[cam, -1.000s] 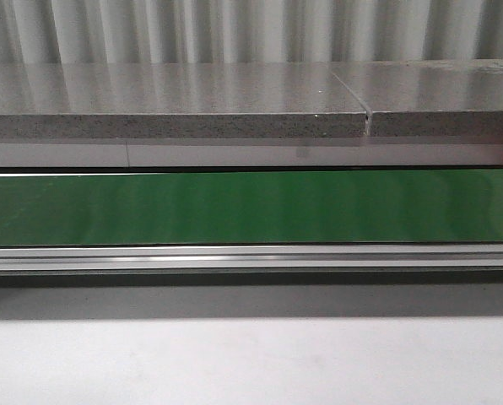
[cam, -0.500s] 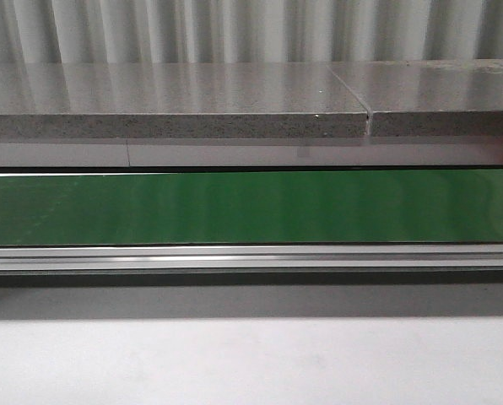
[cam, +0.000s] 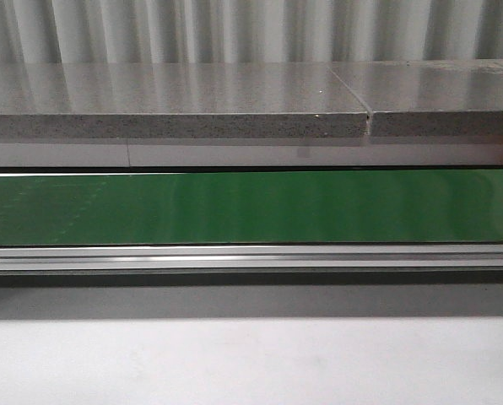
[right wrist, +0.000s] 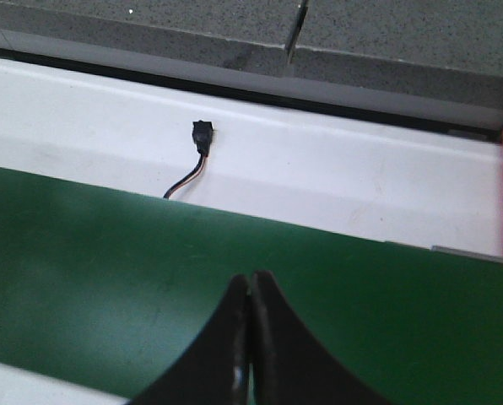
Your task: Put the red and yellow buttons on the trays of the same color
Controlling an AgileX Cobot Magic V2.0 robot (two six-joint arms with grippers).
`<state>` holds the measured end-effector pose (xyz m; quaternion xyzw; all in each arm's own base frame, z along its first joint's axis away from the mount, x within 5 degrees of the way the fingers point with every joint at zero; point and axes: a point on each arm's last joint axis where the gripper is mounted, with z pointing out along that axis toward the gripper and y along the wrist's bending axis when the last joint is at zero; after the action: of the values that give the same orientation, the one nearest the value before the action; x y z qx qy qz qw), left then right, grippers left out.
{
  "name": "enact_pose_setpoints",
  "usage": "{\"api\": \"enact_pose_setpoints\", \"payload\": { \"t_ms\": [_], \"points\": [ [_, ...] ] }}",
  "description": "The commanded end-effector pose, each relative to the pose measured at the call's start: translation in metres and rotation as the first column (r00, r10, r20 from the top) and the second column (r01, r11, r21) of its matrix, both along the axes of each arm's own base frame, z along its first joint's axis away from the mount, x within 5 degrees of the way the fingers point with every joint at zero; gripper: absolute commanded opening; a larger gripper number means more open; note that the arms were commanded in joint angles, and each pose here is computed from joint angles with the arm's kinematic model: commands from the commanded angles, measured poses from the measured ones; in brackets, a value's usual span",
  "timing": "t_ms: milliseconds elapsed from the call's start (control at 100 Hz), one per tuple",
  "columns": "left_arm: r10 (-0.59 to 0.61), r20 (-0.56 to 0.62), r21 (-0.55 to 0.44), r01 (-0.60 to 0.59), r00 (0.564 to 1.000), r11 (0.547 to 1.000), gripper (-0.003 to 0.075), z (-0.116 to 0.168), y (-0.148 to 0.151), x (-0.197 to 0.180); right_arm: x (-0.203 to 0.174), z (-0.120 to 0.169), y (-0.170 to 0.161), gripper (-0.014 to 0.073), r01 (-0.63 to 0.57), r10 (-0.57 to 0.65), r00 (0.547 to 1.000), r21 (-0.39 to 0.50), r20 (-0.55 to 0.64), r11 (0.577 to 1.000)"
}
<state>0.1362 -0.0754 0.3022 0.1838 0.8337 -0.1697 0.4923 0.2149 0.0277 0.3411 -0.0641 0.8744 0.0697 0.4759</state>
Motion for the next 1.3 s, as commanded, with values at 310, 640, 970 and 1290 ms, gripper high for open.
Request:
{"api": "enact_pose_setpoints", "payload": {
  "t_ms": [310,640,970,1290],
  "points": [
    [0.013,0.072,-0.064,-0.009,0.997,0.998,-0.0020,0.015,-0.002,0.002,-0.077,-0.010,-0.008,-0.0066,0.019,-0.021,0.975,0.009,0.222,1.000],
    [0.017,0.082,-0.069,-0.011,0.996,0.998,-0.0020,0.016,-0.002,0.002,-0.119,-0.013,-0.011,-0.0066,0.014,-0.020,0.943,0.020,0.332,1.000],
    [0.025,0.111,-0.083,-0.016,0.994,0.996,-0.0020,0.019,-0.002,0.004,-0.122,-0.012,-0.011,-0.0066,0.013,-0.021,0.939,0.024,0.342,1.000],
    [0.029,0.121,-0.085,-0.019,0.992,0.996,-0.0020,0.020,-0.001,0.004,-0.122,-0.012,-0.011,-0.0066,0.013,-0.021,0.939,0.024,0.342,1.000]
  ]
}}
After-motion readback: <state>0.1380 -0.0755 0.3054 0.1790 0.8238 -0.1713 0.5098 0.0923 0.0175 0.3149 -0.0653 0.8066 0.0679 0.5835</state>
